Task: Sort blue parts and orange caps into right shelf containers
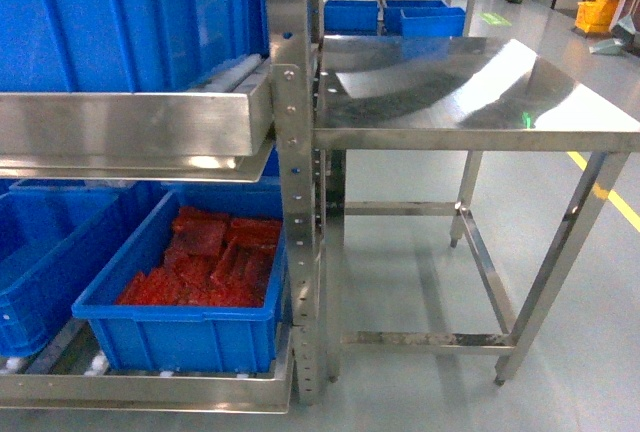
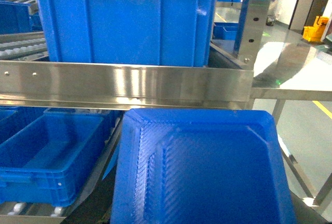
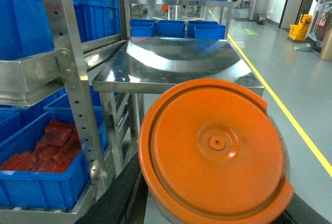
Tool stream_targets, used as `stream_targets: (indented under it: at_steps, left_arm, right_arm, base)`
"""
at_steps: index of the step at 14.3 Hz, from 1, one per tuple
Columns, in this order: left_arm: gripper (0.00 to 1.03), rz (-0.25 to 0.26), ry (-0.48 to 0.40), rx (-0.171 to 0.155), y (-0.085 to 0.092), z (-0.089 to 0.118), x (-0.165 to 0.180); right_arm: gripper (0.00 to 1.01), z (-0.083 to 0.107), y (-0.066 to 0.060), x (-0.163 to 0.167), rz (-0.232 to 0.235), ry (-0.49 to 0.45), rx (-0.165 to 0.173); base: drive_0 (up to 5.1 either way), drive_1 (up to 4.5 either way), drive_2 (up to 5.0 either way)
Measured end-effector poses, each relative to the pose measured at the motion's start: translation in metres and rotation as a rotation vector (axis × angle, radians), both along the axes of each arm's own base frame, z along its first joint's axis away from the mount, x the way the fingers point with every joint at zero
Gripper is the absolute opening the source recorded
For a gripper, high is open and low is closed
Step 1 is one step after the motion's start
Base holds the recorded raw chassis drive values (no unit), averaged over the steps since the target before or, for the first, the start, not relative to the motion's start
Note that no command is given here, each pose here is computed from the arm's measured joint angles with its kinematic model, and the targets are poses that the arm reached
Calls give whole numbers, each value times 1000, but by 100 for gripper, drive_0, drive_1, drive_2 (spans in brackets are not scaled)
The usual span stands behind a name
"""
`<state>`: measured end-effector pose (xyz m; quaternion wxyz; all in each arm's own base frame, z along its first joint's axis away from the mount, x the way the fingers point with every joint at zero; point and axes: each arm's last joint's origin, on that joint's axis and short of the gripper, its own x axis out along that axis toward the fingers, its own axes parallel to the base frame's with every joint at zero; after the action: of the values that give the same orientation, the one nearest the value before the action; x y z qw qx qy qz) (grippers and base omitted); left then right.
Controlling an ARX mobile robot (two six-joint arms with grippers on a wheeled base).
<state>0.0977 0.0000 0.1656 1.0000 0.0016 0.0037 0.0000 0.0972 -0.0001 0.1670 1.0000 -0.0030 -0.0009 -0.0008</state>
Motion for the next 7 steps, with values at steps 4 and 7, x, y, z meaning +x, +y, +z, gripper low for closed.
stream_targets:
  at_steps: [4,7]
  left_arm:
    - [43,0,0,0,0,0,0]
    - [43,0,1,0,0,0,0]
  right_arm:
    - [43,0,0,0,0,1,0]
    - [43,0,0,0,0,2,0]
  base:
    - [-509,236,236]
    - [-499,246,246]
